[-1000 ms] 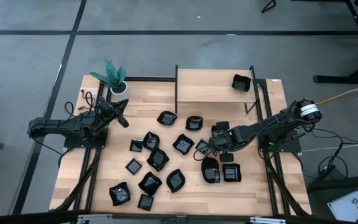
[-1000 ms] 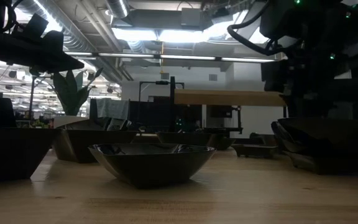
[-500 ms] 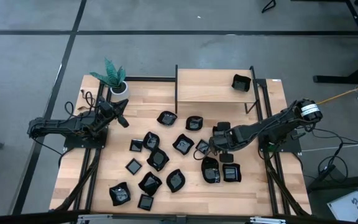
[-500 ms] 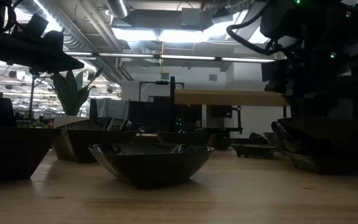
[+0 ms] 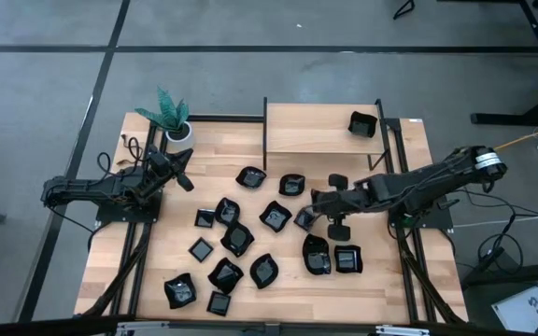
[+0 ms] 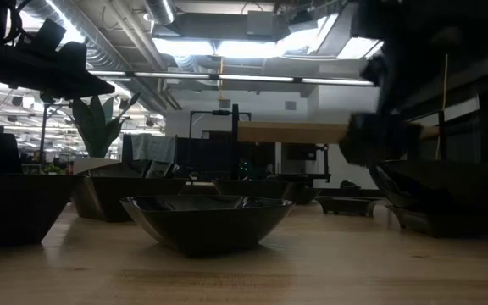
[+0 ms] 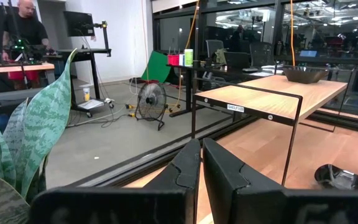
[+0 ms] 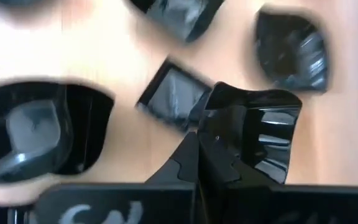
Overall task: Pick & Place Mini shaped plates
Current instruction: Stack the black distorted square plate on top of the black distorted square plate on the shelf
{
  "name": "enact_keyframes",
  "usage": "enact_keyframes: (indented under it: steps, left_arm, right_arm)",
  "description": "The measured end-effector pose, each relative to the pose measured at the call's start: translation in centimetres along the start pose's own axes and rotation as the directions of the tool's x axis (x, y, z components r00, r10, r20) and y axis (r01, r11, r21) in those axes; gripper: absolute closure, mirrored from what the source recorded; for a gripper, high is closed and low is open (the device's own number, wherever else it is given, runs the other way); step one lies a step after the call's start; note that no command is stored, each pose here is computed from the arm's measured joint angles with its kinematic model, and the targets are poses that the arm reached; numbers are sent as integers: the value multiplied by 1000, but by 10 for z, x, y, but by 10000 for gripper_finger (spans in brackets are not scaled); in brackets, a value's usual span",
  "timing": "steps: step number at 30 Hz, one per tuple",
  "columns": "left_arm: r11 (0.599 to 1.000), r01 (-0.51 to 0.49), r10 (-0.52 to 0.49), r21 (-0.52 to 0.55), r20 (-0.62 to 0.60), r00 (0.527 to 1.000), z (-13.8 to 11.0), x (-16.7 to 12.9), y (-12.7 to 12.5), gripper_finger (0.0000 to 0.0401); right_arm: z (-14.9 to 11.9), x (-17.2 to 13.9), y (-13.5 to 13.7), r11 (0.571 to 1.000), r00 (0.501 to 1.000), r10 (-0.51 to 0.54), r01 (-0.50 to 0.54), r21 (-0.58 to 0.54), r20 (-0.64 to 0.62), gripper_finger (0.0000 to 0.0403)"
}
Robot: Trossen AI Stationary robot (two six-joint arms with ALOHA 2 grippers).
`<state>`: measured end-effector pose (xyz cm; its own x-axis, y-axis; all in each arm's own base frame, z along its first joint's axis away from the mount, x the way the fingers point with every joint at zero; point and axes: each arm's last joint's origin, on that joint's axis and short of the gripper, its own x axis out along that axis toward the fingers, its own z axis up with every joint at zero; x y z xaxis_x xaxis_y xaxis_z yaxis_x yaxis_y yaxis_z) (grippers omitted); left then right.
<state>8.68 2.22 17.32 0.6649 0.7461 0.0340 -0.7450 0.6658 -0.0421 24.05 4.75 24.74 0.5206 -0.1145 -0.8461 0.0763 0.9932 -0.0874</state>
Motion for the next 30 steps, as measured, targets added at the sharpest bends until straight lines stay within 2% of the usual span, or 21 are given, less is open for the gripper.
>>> enact_keyframes:
  steps: [7,18,24,30]
  left_arm:
    - [1000,0,0,0,0,1000,0,0,0,386]
    - [1000,0,0,0,0,1000,0,0,0,386]
    - [1000,0,0,0,0,1000,0,0,0,386]
    - [1000,0,0,0,0,1000,0,0,0,386]
  right_arm:
    - [24,-26,-10,996,989,-76,70,49,124,402]
    - [59,-67,-27,988,962,-121,92,125,247,402]
    - [65,-94,-44,952,935,-288,255,170,210,402]
    - [62,-118,-61,910,904,-410,398,116,118,402]
